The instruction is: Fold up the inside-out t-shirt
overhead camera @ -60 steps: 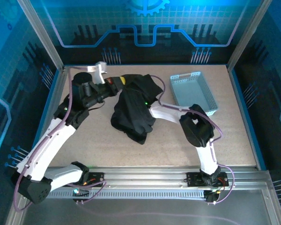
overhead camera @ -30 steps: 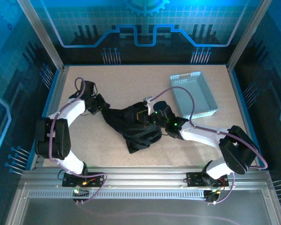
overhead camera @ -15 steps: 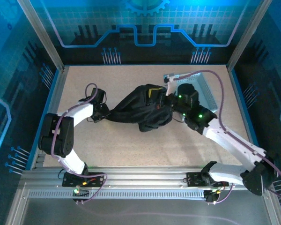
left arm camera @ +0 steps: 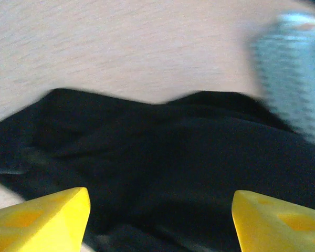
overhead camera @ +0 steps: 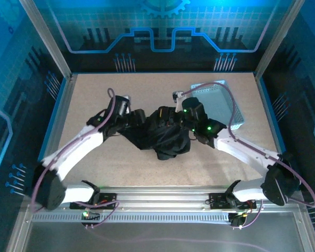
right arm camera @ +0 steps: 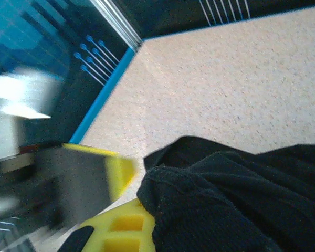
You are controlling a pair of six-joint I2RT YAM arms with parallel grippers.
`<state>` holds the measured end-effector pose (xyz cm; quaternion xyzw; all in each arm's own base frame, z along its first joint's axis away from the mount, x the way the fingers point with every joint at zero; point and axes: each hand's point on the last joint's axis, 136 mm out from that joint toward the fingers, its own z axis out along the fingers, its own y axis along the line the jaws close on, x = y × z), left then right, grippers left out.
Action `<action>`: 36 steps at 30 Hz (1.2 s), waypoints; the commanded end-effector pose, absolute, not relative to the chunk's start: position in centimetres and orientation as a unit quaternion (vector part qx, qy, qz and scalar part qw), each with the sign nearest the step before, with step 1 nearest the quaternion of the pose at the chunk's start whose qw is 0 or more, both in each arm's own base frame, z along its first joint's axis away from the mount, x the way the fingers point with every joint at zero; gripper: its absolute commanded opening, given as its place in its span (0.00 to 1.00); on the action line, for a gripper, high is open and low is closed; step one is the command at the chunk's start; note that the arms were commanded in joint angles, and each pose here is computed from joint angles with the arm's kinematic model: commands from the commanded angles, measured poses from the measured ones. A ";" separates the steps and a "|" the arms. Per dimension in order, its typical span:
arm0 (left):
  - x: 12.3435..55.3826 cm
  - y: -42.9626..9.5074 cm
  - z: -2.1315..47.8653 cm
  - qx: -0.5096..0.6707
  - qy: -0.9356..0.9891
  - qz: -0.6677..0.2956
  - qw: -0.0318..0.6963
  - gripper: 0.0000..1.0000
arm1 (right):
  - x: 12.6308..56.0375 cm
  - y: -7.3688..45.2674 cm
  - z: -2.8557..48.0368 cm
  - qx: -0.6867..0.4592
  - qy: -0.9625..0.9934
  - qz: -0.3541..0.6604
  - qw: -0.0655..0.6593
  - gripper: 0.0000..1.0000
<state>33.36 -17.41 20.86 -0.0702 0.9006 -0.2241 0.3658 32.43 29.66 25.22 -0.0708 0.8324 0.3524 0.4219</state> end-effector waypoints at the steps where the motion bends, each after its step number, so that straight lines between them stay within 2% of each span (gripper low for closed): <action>1: 31.1 -19.0 24.6 -0.024 0.860 -0.271 0.432 0.74 | 33.4 30.7 31.0 -0.050 0.797 0.375 0.470 0.00; 5: 28.5 -22.7 27.3 0.075 0.801 -0.359 0.473 0.77 | 33.0 31.5 31.7 -0.039 0.797 0.402 0.450 0.00; 9: 28.2 -24.0 25.3 0.106 0.798 -0.371 0.463 0.77 | 31.6 31.7 33.8 -0.036 0.780 0.444 0.440 0.00; 12: 27.9 -24.5 23.8 0.108 0.794 -0.384 0.459 0.87 | 30.8 31.0 35.5 -0.032 0.769 0.454 0.449 0.00; 17: 27.3 -26.8 20.8 0.154 0.818 -0.344 0.435 0.88 | 30.6 30.9 36.6 -0.029 0.764 0.460 0.452 0.00; 20: 28.5 -26.6 17.9 0.138 0.855 -0.260 0.426 0.88 | 30.7 31.3 37.0 -0.028 0.761 0.466 0.451 0.00; 23: 30.0 -25.4 15.7 0.112 0.879 -0.198 0.418 0.72 | 30.6 31.2 37.6 -0.025 0.758 0.467 0.454 0.00; 25: 30.2 -25.3 14.2 0.113 0.888 -0.181 0.408 0.58 | 31.0 30.2 38.2 -0.014 0.761 0.456 0.461 0.00; 31: 27.5 -25.5 11.2 0.132 0.892 -0.180 0.392 0.12 | 32.8 25.7 41.6 0.030 0.752 0.425 0.503 0.00; 36: 24.4 -22.8 9.6 0.108 0.887 -0.178 0.411 0.10 | 34.7 21.5 43.6 0.074 0.749 0.393 0.528 0.00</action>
